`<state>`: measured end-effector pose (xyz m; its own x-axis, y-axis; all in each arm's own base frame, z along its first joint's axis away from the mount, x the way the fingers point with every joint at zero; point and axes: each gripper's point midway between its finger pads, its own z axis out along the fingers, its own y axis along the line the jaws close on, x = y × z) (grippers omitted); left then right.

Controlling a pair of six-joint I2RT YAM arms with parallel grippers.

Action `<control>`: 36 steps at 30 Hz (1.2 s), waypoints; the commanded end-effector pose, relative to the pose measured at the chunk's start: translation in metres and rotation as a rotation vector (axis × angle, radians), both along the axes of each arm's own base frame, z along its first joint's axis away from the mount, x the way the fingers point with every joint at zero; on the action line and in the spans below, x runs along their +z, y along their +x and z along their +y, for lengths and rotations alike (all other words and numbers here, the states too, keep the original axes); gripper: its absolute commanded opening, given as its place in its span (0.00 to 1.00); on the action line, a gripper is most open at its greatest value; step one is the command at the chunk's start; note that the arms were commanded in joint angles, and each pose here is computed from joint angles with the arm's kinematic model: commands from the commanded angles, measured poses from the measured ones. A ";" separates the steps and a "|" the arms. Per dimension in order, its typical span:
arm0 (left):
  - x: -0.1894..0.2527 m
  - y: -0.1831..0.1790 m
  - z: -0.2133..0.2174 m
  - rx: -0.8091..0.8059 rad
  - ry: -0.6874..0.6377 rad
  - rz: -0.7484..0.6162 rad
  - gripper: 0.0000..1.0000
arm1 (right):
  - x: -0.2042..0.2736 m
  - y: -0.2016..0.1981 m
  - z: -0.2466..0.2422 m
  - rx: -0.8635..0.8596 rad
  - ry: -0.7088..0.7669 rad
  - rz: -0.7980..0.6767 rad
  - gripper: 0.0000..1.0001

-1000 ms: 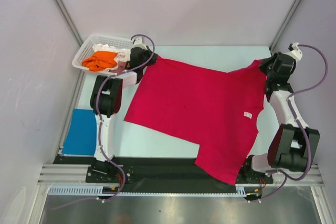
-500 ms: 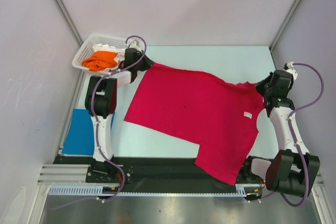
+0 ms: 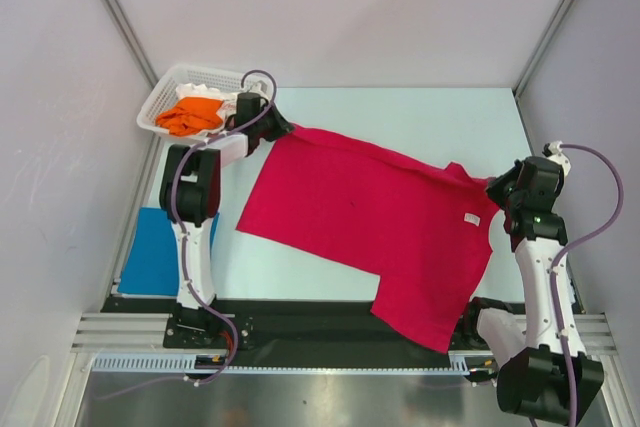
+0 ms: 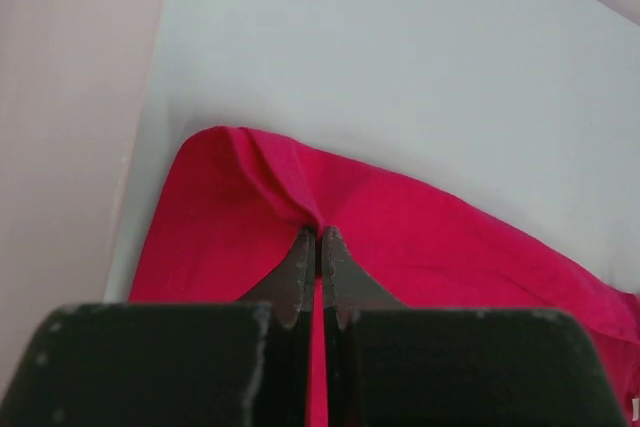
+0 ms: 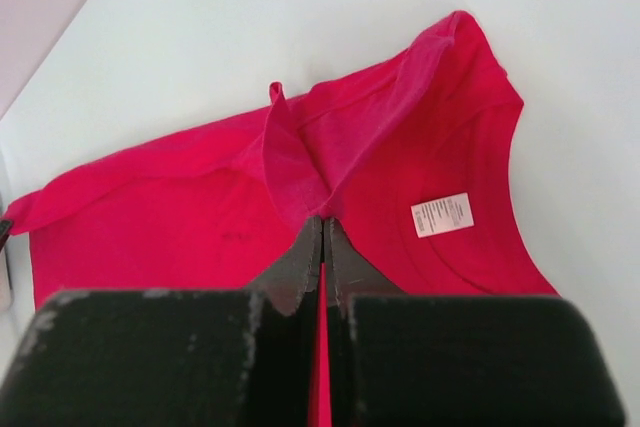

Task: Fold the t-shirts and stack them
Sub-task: Fold the tshirt

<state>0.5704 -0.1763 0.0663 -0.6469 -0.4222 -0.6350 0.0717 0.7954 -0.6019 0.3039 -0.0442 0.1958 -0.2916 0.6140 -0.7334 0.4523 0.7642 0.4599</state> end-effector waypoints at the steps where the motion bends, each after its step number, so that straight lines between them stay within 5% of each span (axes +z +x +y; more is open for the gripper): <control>1: 0.047 0.005 0.007 0.010 -0.024 -0.061 0.00 | -0.005 -0.013 0.004 0.007 0.011 0.025 0.00; 11: 0.067 -0.001 0.028 0.056 0.022 -0.084 0.00 | 0.005 -0.028 0.002 0.006 -0.030 0.045 0.00; 36: 0.029 -0.028 0.046 0.093 0.113 0.047 0.00 | -0.010 -0.073 0.012 -0.060 0.065 0.129 0.00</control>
<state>0.5452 -0.1455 0.0730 -0.6697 -0.4173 -0.6144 -0.0188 0.8365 -0.5477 0.2376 -0.0291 0.1784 -0.3784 0.6581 -0.6509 0.5271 0.7313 0.4329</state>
